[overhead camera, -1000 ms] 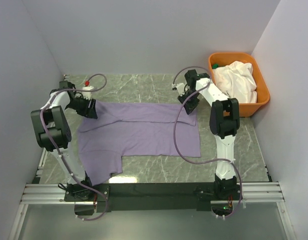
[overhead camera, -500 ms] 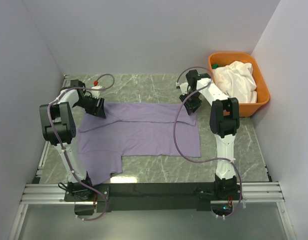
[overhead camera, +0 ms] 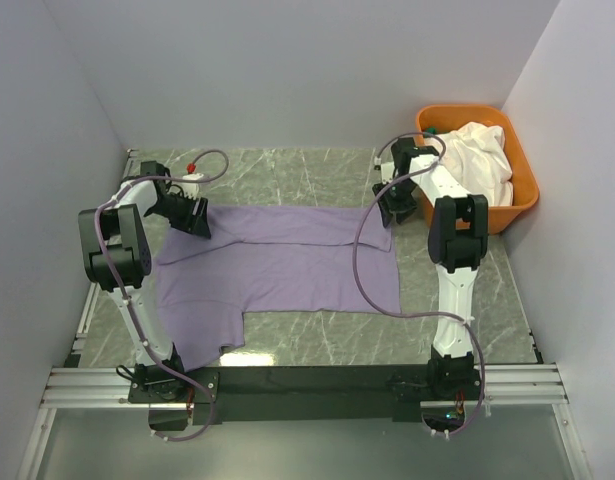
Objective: Fold and stack the t-shirts
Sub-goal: Fold the tshirt
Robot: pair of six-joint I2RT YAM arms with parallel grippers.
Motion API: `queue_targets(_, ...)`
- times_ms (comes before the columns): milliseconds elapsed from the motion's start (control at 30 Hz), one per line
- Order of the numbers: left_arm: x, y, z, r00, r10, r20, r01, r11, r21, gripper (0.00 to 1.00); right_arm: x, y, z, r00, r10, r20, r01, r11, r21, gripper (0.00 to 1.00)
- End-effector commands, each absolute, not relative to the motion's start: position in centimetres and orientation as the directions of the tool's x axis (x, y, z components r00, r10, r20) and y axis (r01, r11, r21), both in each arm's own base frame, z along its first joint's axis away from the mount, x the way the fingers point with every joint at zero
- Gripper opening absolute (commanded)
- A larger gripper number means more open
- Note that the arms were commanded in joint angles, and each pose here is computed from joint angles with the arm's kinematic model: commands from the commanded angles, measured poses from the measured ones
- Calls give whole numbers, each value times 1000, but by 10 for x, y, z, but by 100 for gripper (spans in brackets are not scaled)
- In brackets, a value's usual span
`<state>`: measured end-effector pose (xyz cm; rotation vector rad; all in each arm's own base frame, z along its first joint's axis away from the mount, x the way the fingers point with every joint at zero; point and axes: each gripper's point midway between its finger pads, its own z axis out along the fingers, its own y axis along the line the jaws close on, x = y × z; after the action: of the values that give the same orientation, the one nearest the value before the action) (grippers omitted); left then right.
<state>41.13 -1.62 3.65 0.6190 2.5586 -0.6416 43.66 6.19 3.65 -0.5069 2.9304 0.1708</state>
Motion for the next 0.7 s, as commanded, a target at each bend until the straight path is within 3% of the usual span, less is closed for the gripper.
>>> queue_targets(0,417,-18,59,-768,329,-549,543,789,-286,61,461,73,54,-918,-289,-271,-329,937,118,53)
queue_targets(267,420,-15,65,-765,341,-546,543,797,-263,61,465,79,42,-922,-293,-254,-340,926,165,42)
queue_targets(467,419,-15,66,-763,343,-548,545,798,-258,62,460,67,38,-934,-270,-233,-310,938,155,47)
queue_targets(667,418,-16,68,-759,348,-550,550,795,-255,61,456,62,55,-927,-248,-283,-296,944,143,47)
